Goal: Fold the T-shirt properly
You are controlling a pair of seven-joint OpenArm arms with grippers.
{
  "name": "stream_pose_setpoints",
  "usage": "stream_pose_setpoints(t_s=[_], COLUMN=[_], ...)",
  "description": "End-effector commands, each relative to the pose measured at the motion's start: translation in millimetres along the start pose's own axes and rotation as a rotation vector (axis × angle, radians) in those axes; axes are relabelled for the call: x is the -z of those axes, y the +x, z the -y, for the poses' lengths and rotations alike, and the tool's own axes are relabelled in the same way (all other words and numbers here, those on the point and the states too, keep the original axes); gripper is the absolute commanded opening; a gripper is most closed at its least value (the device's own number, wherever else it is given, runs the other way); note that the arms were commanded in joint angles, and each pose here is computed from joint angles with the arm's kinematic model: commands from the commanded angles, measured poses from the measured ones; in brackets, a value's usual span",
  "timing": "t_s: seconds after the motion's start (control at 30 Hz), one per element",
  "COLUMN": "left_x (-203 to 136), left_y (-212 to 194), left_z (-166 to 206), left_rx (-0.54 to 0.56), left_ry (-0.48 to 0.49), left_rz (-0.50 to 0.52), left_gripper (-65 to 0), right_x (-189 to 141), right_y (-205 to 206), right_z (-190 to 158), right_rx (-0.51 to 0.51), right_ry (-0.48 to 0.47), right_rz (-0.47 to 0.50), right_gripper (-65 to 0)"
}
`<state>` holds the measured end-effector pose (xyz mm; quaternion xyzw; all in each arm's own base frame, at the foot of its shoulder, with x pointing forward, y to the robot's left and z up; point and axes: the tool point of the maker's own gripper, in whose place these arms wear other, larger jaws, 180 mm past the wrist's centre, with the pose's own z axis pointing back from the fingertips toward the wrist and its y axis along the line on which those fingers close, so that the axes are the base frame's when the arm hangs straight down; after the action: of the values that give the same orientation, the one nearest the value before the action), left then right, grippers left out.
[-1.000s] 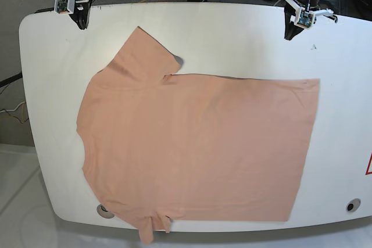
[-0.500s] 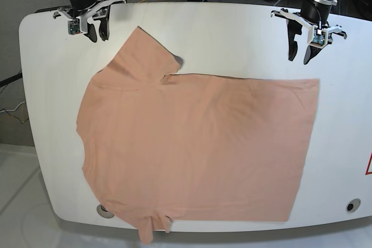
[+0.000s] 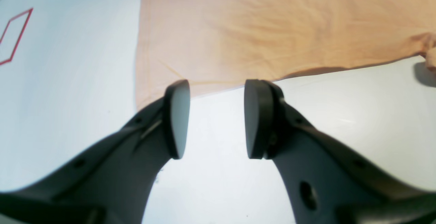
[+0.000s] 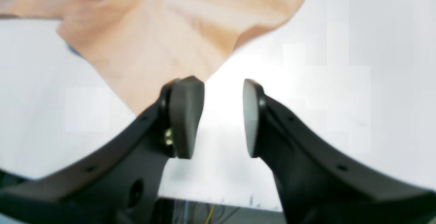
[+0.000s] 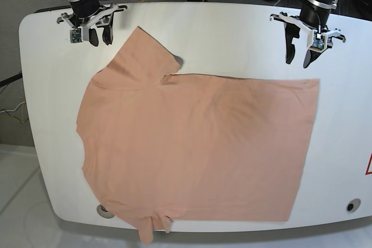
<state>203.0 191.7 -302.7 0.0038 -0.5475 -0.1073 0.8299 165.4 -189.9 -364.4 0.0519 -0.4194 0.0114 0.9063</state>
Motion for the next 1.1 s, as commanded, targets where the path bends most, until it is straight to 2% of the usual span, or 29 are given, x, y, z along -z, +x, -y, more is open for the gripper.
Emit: stream_pose_setpoints(t_s=[0.0,0.23,0.3,0.57,0.63,0.77,1.07], left_x=[0.9,2.4,1.1,1.4,0.5,0.6,0.8], left_y=[11.7,5.8,4.4,6.2,11.8,14.8,10.6], left_z=[-5.8,-8.6,-5.1,-4.9,-3.2,-1.9,0.6], left_rx=[0.012,0.009,0.014,0.014,0.015,0.018,0.023], left_ry=[0.007,0.000,-0.008,-0.006,-0.010,-0.012,-0.028], left_rz=[0.040,0.012,0.013,0.025,0.047,0.057,0.038], left_gripper=[-38.6,-37.1,-38.0,-38.6,-39.0,-39.4,-37.9], right_x=[-0.4,9.1,15.0,25.7,37.1,44.1,56.3], right_y=[1.5,-17.6,-15.4,-20.9,-13.1,-14.2,-22.7], right_z=[4.0,8.2,5.2,1.5,-9.7,-18.8,-32.8], right_rx=[-0.007,0.023,0.034,0.086,0.156,0.208,0.237], right_ry=[0.002,0.015,0.046,0.099,0.170,0.226,0.280], right_rz=[0.015,-0.035,-0.034,-0.056,-0.029,-0.034,-0.074], right_gripper=[-41.0,-36.4,-34.4,-34.5,-35.1,-35.4,-35.3])
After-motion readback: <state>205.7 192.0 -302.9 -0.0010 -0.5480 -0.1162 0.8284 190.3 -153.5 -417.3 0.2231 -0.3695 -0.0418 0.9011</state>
